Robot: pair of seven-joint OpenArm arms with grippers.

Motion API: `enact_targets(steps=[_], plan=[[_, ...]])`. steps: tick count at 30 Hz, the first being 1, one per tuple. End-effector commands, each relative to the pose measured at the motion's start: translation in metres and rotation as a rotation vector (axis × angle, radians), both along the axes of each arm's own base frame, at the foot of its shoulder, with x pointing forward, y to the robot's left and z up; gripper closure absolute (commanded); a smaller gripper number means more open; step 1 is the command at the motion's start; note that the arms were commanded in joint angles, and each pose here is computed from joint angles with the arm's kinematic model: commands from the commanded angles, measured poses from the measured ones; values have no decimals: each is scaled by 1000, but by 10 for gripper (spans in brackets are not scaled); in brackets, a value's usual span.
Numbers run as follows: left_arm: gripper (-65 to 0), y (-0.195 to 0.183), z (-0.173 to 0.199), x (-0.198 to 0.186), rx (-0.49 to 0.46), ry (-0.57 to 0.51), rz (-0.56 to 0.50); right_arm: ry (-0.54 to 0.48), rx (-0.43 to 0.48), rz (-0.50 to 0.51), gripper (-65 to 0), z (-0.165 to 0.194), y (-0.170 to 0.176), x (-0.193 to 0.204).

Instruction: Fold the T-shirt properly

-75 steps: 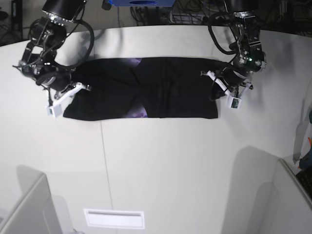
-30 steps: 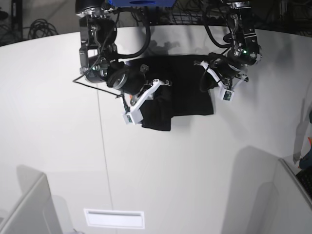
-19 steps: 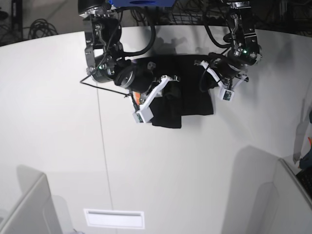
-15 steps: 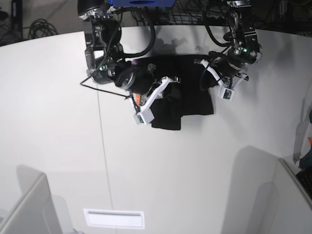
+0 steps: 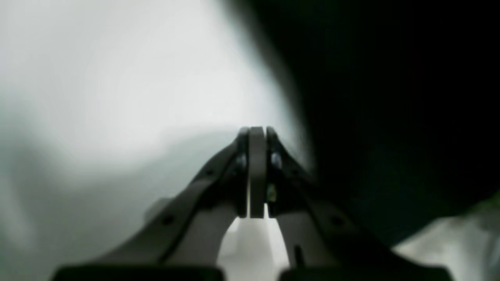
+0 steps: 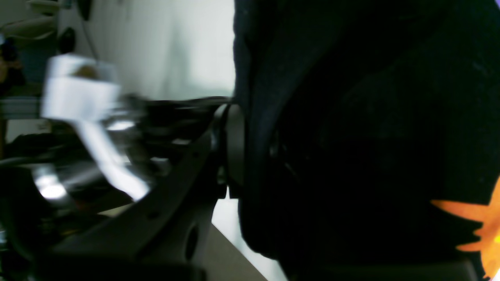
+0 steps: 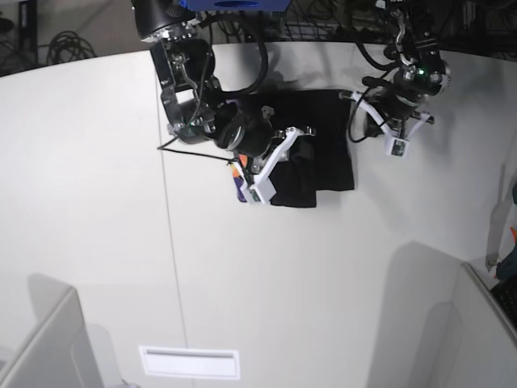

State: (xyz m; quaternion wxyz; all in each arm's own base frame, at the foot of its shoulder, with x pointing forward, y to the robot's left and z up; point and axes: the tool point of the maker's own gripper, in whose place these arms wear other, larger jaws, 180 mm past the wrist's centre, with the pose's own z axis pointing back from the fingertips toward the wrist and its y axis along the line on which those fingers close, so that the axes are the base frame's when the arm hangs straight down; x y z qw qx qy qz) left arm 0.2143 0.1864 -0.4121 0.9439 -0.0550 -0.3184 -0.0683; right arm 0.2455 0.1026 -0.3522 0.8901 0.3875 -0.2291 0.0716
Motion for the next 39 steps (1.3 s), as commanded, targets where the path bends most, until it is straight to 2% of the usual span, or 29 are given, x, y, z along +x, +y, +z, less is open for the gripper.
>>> enact_targets(steps=[1,6,12,13,15,17,18,19,22,26,31,33,35,37,39], plan=[[0,5,13,3,19,-32,-29,-37,45,-4,0,16,7,7],[0,63,14,-34,139,76,-6,-36,39,0,0,14,8,9],[0,128,26,-69,234,117,147,-9,32,6,0,5,9,9],[0,134,28,-74,243,122,163,-5,31,5,-29,4,9,8],[0,150,34,-79,267,118,205,-1,29,4,-234,3,9,8],[0,161,38,-83,284,116,229,-2,32,5,-395,3,10,8],[0,164,40,-84,288,115,241,-2,32,6,-449,3,10,8],[0,165,40,-85,290,114,245,-4,32,6,-473,4,10,8],[0,169,43,-84,302,111,242,-18,30,39,-459,8,18,8],[0,169,44,-82,301,106,243,-59,28,158,-428,18,46,-7],[0,170,44,-81,300,104,245,-78,-16,310,-425,22,68,-22],[0,171,41,-83,294,114,250,-112,-18,357,-425,34,74,-28],[0,178,38,-85,298,129,250,-164,-3,362,-425,52,74,-25],[0,182,30,-90,286,154,259,-218,-14,329,-420,61,57,-17],[0,192,30,-97,290,167,284,-243,-34,283,-348,61,35,-8]])
